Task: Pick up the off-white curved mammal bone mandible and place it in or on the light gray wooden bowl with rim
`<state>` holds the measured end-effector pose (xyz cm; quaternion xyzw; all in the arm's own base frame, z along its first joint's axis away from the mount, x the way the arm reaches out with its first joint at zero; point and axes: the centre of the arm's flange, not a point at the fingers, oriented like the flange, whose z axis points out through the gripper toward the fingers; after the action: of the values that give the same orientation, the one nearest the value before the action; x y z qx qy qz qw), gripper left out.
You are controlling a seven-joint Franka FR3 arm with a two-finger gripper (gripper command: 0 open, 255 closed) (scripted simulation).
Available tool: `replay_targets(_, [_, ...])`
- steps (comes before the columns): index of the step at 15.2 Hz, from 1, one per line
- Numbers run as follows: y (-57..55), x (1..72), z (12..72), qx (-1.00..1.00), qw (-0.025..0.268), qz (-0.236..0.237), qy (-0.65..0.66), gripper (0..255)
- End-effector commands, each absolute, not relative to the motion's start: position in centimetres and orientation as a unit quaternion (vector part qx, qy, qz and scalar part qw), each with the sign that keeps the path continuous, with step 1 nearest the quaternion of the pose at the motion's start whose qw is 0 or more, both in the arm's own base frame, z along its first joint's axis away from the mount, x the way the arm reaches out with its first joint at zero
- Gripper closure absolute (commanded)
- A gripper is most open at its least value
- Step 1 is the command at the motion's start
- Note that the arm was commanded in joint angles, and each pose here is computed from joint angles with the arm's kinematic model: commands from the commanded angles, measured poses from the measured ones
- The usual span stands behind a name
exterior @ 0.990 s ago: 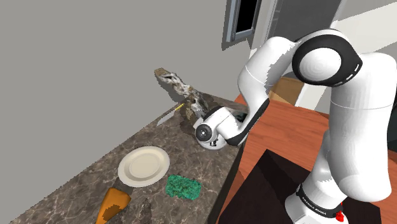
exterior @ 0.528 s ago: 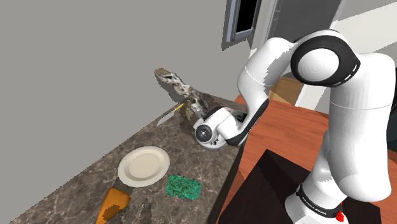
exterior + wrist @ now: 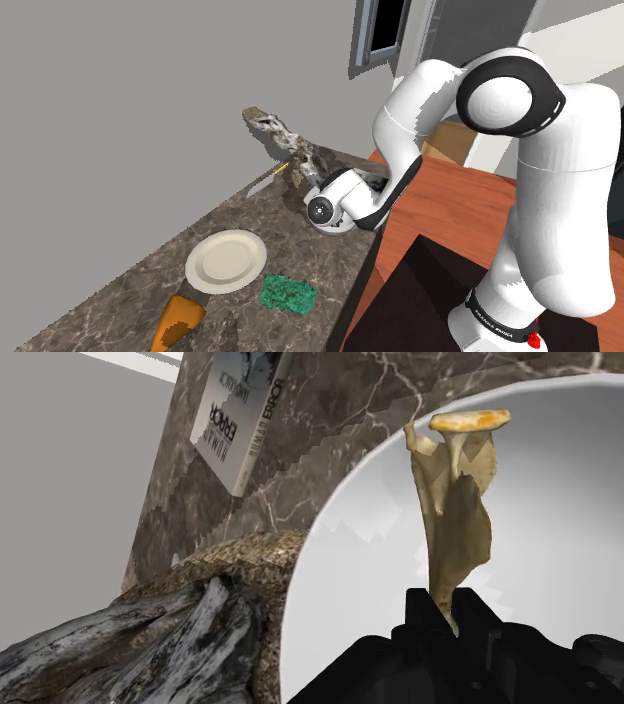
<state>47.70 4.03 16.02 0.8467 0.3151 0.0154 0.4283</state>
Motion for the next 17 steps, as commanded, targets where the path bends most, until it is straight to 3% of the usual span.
replay_targets(1, [3.9, 47.5, 16.0, 0.847, 0.428, 0.014, 0.316, 255])
replay_targets(17, [3.9, 47.5, 24.4, 0.847, 0.428, 0.014, 0.316, 255])
